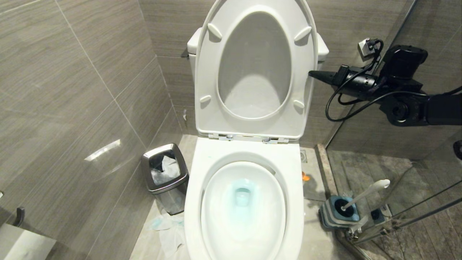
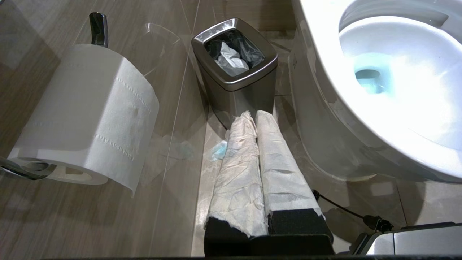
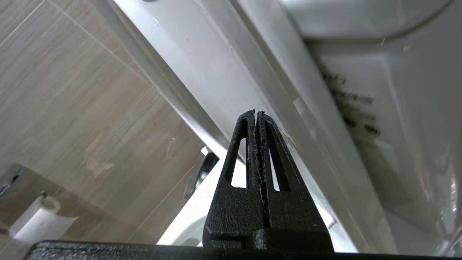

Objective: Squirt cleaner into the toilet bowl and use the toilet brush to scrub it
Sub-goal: Use the right hand to fully open the toilet lid, then pour in the cleaning agent

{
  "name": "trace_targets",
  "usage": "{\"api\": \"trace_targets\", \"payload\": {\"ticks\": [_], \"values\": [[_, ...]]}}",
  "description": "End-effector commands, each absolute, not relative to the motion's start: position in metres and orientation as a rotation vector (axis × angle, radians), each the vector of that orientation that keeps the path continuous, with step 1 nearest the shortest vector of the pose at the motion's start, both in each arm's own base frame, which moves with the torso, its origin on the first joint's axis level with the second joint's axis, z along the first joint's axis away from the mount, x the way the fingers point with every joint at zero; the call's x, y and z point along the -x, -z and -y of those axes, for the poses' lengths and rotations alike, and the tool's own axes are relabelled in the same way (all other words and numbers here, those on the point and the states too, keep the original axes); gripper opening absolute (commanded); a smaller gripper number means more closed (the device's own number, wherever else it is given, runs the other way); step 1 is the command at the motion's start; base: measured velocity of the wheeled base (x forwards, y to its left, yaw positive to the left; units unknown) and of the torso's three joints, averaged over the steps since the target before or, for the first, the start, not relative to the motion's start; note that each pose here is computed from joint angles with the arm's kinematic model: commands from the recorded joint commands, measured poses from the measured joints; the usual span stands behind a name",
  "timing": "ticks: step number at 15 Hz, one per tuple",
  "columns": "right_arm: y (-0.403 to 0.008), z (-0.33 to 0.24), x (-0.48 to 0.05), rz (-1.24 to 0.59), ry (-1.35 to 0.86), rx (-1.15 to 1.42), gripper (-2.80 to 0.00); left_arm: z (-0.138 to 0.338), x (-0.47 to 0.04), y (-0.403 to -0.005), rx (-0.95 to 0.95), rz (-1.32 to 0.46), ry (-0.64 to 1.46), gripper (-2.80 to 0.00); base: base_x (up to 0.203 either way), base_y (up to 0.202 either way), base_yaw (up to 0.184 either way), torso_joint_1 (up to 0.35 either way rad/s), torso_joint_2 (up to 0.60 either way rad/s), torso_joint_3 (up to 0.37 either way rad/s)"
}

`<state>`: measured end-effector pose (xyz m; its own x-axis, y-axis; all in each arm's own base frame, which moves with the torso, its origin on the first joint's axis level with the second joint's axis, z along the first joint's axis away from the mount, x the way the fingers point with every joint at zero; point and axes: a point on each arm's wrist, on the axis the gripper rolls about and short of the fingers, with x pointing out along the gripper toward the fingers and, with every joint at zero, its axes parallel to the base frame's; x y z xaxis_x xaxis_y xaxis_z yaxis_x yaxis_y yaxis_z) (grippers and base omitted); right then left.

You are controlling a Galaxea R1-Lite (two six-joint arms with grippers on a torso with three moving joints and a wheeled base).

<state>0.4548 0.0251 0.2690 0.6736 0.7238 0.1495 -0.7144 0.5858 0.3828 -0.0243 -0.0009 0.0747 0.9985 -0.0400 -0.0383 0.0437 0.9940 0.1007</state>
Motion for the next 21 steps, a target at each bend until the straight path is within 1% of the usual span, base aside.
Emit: {"api": "trace_targets", "payload": {"ticks": [1, 5, 10, 12, 16, 21], "values": [[-0.267, -0.025, -0.462, -0.008, -0.834, -0.435, -2.80, 0.001, 0.024, -0.075, -0.102, -0.036, 0.042, -2.80, 0.000, 0.000, 0.000, 0.000, 0.00, 0.000], [-0.272, -0.025, -0.459, 0.000, -0.839, -0.435, -2.80, 0.001, 0.024, -0.075, -0.103, -0.036, 0.042, -2.80, 0.000, 0.000, 0.000, 0.000, 0.00, 0.000], [-0.297, -0.029, -0.428, 0.005, -0.857, -0.446, -2.80, 0.001, 0.024, -0.074, -0.078, -0.038, 0.039, -2.80, 0.000, 0.000, 0.000, 0.000, 0.00, 0.000], [-0.310, -0.032, -0.406, -0.004, -0.869, -0.472, -2.80, 0.001, 0.024, -0.074, -0.065, -0.039, 0.037, -2.80, 0.000, 0.000, 0.000, 0.000, 0.00, 0.000], [-0.321, -0.040, -0.357, -0.039, -0.891, -0.495, -2.80, 0.001, 0.024, -0.074, -0.062, -0.039, 0.037, -2.80, 0.000, 0.000, 0.000, 0.000, 0.00, 0.000], [-0.356, -0.051, -0.260, 0.016, -0.962, -0.472, -2.80, 0.001, 0.024, -0.074, -0.062, -0.039, 0.037, -2.80, 0.000, 0.000, 0.000, 0.000, 0.00, 0.000]]}}
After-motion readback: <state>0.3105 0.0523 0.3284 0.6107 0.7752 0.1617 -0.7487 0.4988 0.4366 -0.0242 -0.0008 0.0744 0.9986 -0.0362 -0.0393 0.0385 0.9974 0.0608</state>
